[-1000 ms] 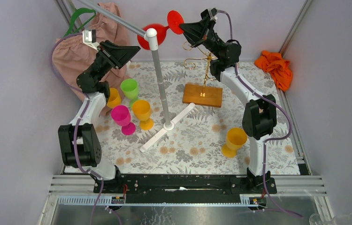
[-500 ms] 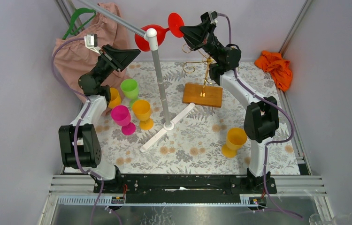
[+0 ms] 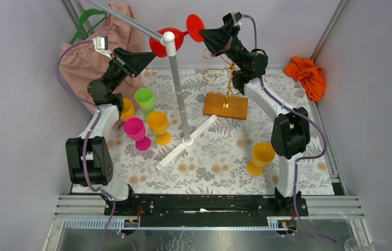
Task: Take the wine glass off the wine glass rack
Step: Place the wine glass at the center of the board.
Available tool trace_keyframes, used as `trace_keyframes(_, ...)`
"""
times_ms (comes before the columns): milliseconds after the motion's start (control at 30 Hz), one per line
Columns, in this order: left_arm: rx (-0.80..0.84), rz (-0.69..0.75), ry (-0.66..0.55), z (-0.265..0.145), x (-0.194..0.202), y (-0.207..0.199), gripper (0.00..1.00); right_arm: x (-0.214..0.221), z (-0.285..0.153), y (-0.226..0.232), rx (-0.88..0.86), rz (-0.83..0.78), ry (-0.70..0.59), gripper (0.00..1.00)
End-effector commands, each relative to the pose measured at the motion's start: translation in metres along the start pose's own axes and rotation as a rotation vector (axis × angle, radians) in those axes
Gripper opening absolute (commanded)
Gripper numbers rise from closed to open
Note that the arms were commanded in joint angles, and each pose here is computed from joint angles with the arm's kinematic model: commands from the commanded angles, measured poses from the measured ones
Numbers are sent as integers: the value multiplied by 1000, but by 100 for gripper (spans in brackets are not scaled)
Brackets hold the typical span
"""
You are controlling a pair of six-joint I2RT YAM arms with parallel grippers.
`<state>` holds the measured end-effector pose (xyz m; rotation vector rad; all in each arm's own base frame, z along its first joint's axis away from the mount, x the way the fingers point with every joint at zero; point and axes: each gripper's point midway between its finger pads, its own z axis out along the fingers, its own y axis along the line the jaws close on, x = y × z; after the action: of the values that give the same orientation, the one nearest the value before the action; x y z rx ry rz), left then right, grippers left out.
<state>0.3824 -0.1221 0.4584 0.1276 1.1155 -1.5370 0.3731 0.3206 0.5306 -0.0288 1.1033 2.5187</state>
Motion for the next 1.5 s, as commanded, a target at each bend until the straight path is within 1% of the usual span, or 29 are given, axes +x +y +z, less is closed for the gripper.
trace_keyframes(0, 102, 68, -10, 13, -6, -20, 35, 2, -15, -66, 62, 226, 0, 0)
trace_keyframes(267, 242, 114, 34, 29, 12, -39, 36, 16, -14, -64, 12, 283, 35, 0)
trace_keyframes(333, 261, 127, 44, 29, 13, -41, 35, 19, -16, -69, 17, 307, 35, 0)
trace_keyframes(467, 304, 152, 67, 34, 25, -58, 34, 24, -20, -83, 44, 369, 27, 0)
trace_keyframes(733, 373, 238, 67, 28, 31, -108, 30, 25, -50, -126, 233, 475, -131, 0)
trace_keyframes(833, 379, 261, 62, 23, 33, -119, 30, 26, -62, -141, 316, 494, -192, 0)
trace_keyframes(1033, 359, 248, 65, 21, 37, -111, 30, 21, -58, -146, 355, 513, -213, 0)
trace_keyframes(1100, 355, 239, 67, 23, 36, -105, 30, 21, -56, -154, 407, 512, -214, 0)
trace_keyframes(1233, 356, 219, 67, 31, 32, -94, 29, 19, -53, -160, 439, 510, -205, 0)
trace_keyframes(1300, 355, 213, 61, 33, 30, -91, 26, 18, -53, -166, 453, 513, -205, 0)
trace_keyframes(1400, 349, 199, 52, 35, 28, -86, 9, 14, -52, -168, 442, 517, -209, 0)
trace_keyframes(1467, 342, 177, 48, 35, 28, -82, 1, 12, -47, -167, 432, 509, -202, 0)
